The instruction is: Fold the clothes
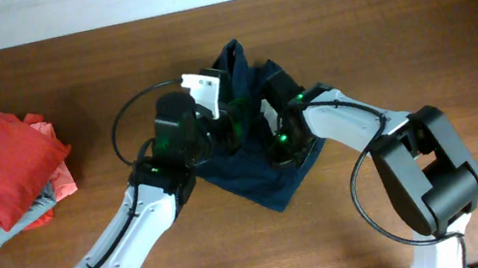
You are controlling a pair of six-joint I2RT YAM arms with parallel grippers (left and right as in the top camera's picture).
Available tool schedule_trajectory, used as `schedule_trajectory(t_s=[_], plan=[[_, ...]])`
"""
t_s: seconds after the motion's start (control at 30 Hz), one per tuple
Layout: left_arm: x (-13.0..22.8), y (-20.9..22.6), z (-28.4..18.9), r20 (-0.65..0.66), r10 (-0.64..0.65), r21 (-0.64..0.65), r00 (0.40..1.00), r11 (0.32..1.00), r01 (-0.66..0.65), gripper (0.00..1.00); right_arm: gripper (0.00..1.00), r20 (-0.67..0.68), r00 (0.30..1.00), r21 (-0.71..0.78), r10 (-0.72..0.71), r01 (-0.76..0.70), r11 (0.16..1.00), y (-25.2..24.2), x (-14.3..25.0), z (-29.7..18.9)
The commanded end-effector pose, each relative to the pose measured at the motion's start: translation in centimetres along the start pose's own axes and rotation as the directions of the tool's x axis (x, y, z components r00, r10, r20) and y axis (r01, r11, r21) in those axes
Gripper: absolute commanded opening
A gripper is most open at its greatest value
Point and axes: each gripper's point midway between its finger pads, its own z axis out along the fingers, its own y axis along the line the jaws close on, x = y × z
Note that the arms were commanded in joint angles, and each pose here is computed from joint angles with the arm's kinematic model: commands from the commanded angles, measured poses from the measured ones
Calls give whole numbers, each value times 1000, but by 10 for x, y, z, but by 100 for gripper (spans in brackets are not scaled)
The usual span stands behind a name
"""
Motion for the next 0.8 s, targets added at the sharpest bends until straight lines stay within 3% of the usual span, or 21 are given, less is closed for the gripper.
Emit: schedule_trajectory(t_s=[0.0, 0.37, 0.77], plan=[[-4, -3, 7, 7, 7, -5, 1000, 1000, -7, 1, 5, -137, 990, 20, 14, -11, 1000, 0, 38, 35], [5, 0, 10, -23, -2, -11, 1000, 1000, 2, 1, 17, -18, 999, 109, 37, -35, 993, -14, 25, -25], [28, -24, 19, -91, 15, 36, 996, 999, -11, 1, 19, 151, 977, 123, 148, -168, 978, -52, 21, -112]])
